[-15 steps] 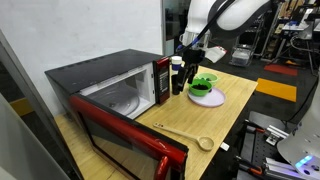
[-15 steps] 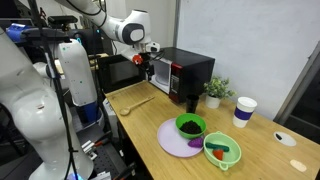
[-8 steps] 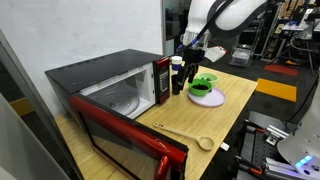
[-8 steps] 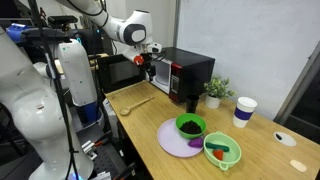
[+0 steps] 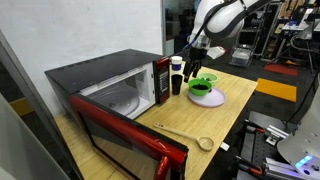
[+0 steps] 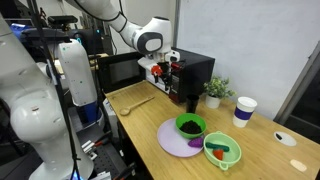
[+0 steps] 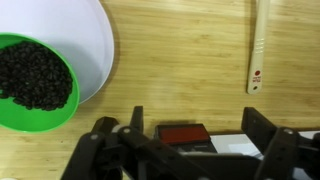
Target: Open the microwave door, place the dark green bowl in it, then close the microwave door
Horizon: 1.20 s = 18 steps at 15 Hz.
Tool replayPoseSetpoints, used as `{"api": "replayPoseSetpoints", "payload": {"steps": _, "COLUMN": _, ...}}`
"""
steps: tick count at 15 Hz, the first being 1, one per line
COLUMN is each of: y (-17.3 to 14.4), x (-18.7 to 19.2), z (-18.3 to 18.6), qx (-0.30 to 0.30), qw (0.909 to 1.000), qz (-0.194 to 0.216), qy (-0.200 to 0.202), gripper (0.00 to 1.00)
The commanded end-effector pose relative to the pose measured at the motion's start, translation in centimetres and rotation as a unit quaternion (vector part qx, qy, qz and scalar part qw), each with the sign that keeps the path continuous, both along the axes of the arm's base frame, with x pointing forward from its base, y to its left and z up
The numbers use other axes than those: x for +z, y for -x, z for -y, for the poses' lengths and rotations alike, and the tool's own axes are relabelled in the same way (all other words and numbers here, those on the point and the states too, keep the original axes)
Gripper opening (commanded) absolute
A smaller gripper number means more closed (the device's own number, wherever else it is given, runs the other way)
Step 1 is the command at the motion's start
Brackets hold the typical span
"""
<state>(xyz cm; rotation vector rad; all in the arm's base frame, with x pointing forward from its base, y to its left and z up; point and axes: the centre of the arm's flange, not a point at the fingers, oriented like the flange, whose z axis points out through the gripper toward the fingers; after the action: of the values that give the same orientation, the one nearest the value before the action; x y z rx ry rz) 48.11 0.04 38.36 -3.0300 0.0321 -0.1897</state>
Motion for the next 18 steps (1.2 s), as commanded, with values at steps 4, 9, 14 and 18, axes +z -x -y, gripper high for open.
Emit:
{"api": "replayPoseSetpoints", "payload": {"steps": 4, "y": -1.3, "x": -3.4, "z": 8.9, "qx": 0.101, "qw": 0.9949, "qz": 0.005, "qy": -0.008, "gripper": 1.00}}
{"api": "replayPoseSetpoints", "payload": {"steps": 9, "y": -1.6, "x": -5.8, "z": 14.6, "qx": 0.172, "qw": 0.9851, "qz": 0.006, "qy": 0.010, "gripper": 1.00}}
{"api": "replayPoseSetpoints", "payload": {"steps": 14, "y": -0.6, "x": -7.1, "z": 16.1, "qx": 0.232, "qw": 0.9725, "qz": -0.004, "qy": 0.022, "gripper": 1.00}}
{"api": "replayPoseSetpoints", "payload": {"steps": 18, "y": -0.3, "x": -6.9, "z": 15.5, "qx": 0.220, "qw": 0.9753, "qz": -0.008, "qy": 0.016, "gripper": 1.00}}
